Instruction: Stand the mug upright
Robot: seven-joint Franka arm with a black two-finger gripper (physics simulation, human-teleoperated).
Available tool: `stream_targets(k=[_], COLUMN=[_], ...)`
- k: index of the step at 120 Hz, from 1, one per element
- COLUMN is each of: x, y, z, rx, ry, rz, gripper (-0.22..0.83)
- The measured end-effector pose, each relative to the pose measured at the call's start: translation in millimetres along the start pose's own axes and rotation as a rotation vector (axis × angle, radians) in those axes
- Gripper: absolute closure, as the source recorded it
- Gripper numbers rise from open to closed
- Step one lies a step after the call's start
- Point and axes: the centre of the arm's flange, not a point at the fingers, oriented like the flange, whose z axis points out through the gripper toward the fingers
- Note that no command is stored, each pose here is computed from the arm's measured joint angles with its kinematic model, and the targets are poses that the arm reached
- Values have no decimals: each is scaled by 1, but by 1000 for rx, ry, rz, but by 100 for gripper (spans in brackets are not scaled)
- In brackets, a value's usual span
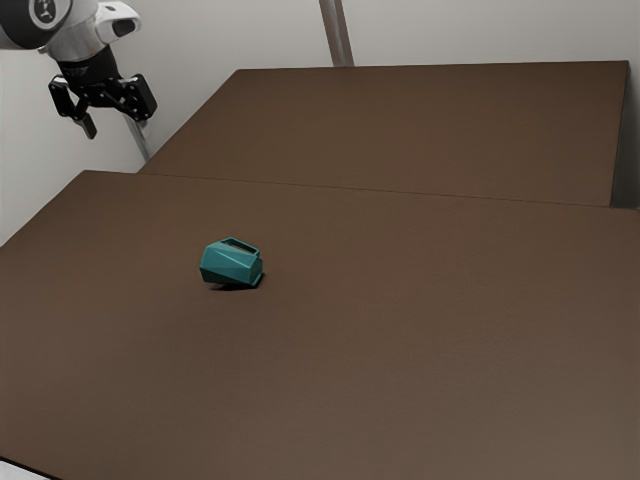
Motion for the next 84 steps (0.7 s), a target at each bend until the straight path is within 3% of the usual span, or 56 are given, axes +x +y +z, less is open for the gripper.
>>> stream_targets(k=[45,67,84], x=[15,43,63], y=[0,-1,-63], z=[19,80,143], rx=[-2,-133,-235], ry=[0,-95,-178], rz=[-15,-69,-221], gripper=[0,0,0])
